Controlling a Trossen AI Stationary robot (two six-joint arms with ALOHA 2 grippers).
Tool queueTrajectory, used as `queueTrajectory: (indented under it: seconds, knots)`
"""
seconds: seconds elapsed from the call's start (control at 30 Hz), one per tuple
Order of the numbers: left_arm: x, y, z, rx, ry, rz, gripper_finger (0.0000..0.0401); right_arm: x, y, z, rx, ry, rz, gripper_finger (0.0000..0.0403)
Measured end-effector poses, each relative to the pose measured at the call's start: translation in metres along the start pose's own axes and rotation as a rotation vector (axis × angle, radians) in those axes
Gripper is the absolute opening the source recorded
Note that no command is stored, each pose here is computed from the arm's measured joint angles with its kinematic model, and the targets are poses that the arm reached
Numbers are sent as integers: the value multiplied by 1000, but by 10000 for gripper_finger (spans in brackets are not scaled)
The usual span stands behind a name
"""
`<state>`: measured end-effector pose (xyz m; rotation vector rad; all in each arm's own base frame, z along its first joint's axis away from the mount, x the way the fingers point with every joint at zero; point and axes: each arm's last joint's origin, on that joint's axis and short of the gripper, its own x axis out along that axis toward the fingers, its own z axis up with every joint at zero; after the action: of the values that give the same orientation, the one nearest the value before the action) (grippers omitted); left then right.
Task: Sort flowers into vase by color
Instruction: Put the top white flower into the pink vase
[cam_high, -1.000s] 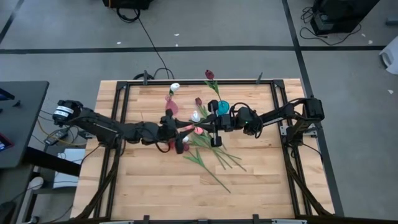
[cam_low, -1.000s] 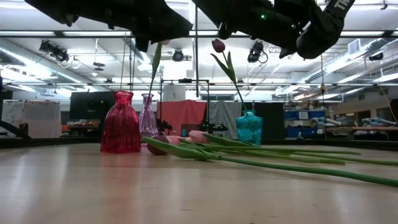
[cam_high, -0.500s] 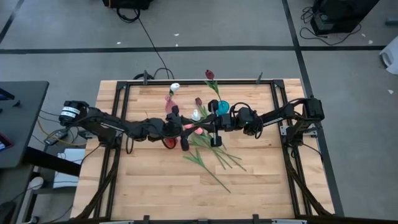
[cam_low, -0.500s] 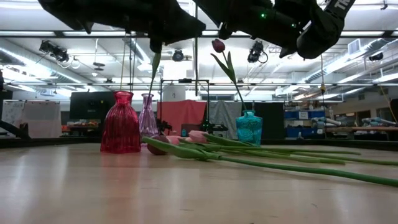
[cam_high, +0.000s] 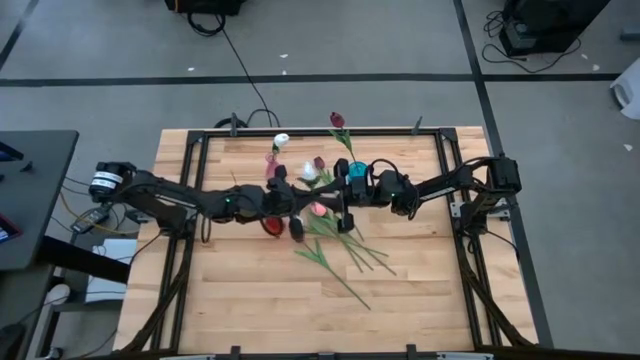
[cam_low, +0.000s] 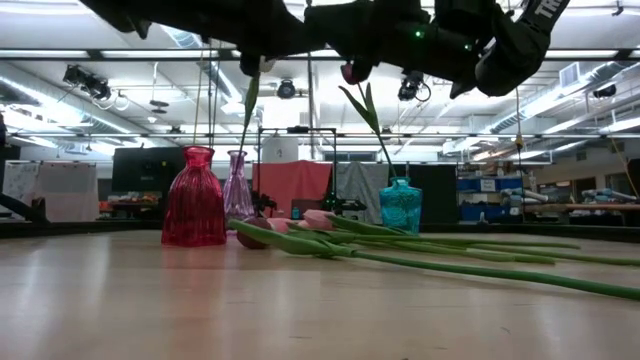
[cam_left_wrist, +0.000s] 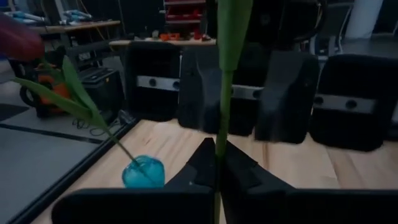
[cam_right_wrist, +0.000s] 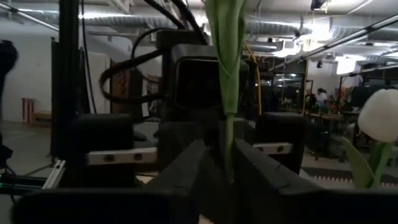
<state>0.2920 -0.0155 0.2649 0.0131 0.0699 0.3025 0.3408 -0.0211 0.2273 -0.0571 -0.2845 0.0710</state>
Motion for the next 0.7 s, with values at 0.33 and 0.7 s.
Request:
queueTrajectory:
  seconds: [0.33,0.7]
  knots:
    - [-50,27,31,79,66,120,7,0,0,0,9,19,0,165]
    - [-103,67,21,73,-65,270,7,0,2,-2,7,43,9,165]
